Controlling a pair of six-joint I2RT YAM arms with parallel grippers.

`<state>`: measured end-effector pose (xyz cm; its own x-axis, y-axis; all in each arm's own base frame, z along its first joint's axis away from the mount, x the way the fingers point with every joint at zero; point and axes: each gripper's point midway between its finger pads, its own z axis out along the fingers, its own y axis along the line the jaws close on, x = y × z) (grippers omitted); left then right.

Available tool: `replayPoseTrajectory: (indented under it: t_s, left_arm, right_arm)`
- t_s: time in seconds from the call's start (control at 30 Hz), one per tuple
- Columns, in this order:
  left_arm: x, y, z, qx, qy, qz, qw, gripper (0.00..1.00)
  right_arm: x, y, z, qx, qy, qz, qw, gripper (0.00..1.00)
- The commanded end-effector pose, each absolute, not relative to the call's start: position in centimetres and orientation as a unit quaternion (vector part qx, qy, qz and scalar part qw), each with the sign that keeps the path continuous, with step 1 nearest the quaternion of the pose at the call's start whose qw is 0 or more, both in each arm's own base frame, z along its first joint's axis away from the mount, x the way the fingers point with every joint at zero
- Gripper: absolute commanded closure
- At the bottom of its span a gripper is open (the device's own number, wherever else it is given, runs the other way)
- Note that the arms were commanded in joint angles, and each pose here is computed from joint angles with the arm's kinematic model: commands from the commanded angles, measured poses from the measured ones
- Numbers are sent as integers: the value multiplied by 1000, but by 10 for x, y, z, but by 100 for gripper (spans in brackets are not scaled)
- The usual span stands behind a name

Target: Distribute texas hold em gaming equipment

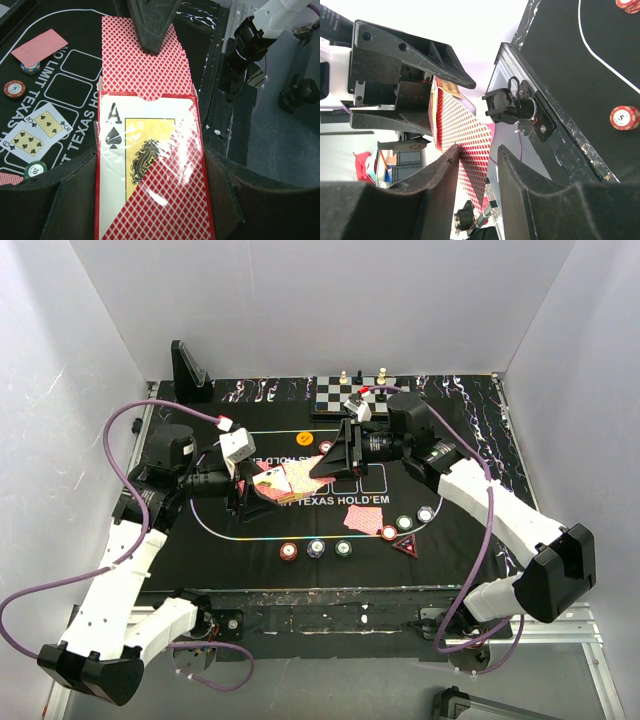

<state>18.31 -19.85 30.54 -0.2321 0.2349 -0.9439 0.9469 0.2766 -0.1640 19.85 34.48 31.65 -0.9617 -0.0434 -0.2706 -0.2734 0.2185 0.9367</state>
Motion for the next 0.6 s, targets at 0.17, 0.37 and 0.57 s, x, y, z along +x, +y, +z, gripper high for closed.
replayPoseTrajectory:
  t_s: [0.17,0.37,0.57]
  left_arm:
    - [175,-200,337,462,625,-411,477,100]
    - [174,-201,337,460,624,-416,475,100]
    - [173,-201,338,457,624,-418,476,100]
  right_arm:
    - [195,323,326,-107,776,610,117,67]
    - [196,317,340,-111,771,612,135,74]
    - [199,310,351,-114,771,608,150,80]
